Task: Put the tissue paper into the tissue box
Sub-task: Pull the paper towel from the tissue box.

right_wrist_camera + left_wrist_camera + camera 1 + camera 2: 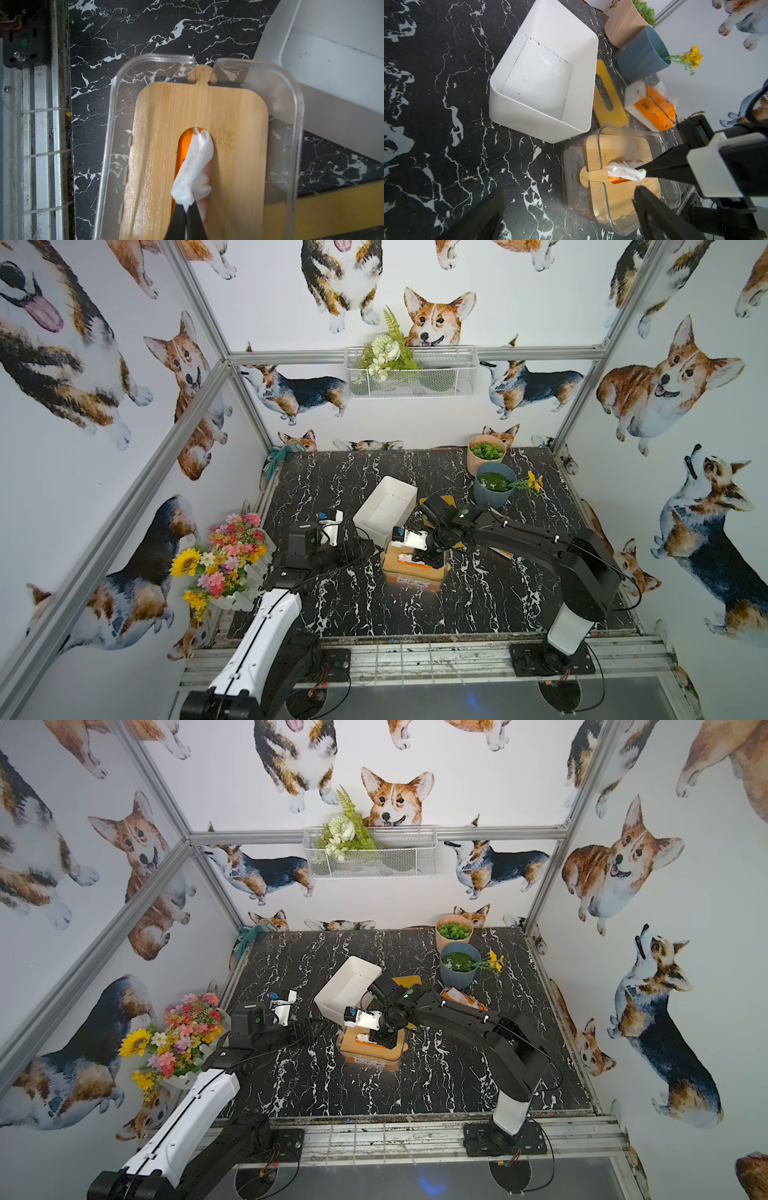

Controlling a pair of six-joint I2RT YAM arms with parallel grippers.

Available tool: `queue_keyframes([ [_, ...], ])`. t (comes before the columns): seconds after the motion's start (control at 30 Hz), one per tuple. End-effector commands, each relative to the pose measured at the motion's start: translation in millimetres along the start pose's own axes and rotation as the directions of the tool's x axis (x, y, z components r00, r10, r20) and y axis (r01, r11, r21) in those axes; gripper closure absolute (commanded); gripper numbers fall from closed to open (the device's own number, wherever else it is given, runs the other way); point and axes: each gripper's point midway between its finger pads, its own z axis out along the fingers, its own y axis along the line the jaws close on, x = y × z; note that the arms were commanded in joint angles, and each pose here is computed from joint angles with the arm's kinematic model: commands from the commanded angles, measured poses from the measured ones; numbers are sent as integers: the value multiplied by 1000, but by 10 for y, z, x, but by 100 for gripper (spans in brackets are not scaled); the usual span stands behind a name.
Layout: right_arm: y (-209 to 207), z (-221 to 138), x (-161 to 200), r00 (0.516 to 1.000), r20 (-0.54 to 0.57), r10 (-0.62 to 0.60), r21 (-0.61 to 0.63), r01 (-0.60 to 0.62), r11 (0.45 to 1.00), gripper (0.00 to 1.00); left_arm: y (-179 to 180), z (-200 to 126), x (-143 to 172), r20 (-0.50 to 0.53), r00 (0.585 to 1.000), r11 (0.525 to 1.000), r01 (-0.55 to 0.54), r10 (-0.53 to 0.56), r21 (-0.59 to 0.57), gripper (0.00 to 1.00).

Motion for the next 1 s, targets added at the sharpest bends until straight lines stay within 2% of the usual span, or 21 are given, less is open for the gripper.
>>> queue_keyframes([
  [0.0,37,-84,-53,1000,2,-5,12,5,1000,100,-31,-3,-30,12,1000,1000,-15,15,16,0],
  [0.27,214,-109,-104,1000,-5,-22,-3,22,1000,97,-30,-3,-33,14,1000,1000,-15,15,15,0],
  [0.4,355,-93,-112,999,-6,-36,-27,36,999,90,-28,-2,-30,12,1000,1000,-14,14,14,0],
  [0.53,492,-164,-218,999,35,-30,-49,32,998,65,-27,-1,-29,12,1000,1000,-14,14,14,0],
  [0.63,538,-393,-426,988,148,-43,-31,48,998,53,-25,1,-29,12,1000,1000,-14,14,13,0],
  [0.67,541,-504,-517,978,204,-54,-16,58,998,45,-24,2,-25,11,1000,1000,-13,13,14,0],
  [0.7,523,-590,-591,966,252,-53,8,53,999,21,-24,2,-25,11,1000,1000,-13,13,14,0],
  [0.73,489,-709,-677,949,313,-45,35,35,999,1,-23,2,-23,10,1000,1000,-13,13,13,0],
  [0.83,441,-978,-819,898,441,-6,32,-9,999,0,-21,2,-25,11,1000,1000,-13,13,12,0],
  [0.9,380,-1019,-810,887,460,34,24,-51,998,0,-20,4,-24,10,1000,1000,-13,13,12,0],
  [0.97,274,-957,-731,898,434,77,41,-105,994,0,-21,4,-24,10,1000,1000,-13,13,12,0],
])
